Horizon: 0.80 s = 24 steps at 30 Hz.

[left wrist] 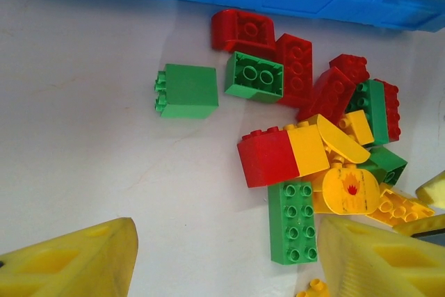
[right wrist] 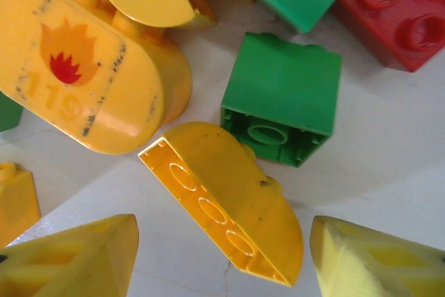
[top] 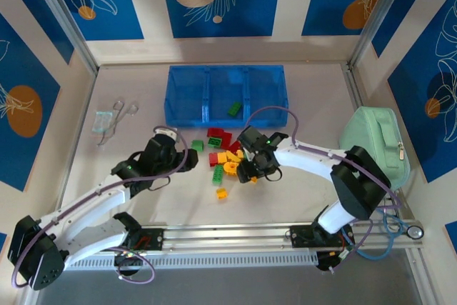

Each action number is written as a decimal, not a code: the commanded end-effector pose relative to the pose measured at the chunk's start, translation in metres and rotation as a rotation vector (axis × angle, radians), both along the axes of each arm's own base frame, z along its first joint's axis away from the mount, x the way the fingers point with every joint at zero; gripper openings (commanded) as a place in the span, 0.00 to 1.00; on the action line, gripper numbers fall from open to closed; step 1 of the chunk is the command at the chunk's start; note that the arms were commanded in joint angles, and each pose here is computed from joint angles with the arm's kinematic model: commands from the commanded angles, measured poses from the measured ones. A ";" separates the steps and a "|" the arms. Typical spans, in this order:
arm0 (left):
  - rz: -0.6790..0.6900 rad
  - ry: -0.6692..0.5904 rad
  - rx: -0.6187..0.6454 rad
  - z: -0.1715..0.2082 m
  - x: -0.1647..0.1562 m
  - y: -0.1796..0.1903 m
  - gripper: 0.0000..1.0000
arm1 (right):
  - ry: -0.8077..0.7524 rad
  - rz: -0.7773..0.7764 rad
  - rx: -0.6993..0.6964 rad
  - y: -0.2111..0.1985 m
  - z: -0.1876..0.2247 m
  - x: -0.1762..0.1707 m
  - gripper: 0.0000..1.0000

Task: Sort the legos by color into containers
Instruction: Pick up the lego from the bottom-center of the table.

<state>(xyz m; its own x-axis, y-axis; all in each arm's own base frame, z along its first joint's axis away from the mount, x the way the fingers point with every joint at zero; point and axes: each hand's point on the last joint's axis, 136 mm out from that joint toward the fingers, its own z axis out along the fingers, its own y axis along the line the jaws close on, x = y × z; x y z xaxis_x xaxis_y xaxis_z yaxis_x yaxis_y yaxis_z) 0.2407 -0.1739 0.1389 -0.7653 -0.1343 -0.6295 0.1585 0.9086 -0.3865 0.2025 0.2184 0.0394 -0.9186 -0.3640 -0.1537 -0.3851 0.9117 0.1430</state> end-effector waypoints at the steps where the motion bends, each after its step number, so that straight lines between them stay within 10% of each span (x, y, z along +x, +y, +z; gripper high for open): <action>1: 0.013 -0.034 0.016 0.005 -0.003 0.008 0.69 | 0.040 0.033 -0.012 0.002 -0.010 -0.012 0.65; 24: 0.068 -0.074 0.049 0.016 -0.004 0.025 0.69 | -0.018 0.064 -0.113 0.006 -0.010 -0.020 0.28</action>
<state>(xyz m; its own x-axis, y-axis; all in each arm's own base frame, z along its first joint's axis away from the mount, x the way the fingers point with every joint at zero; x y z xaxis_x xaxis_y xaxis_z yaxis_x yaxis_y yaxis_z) 0.2389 -0.1543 0.1518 -0.7178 -0.1643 -0.6766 0.1227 0.9267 -0.3551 0.1853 0.2247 0.0201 -0.8934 -0.4321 -0.1230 -0.4407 0.8961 0.0532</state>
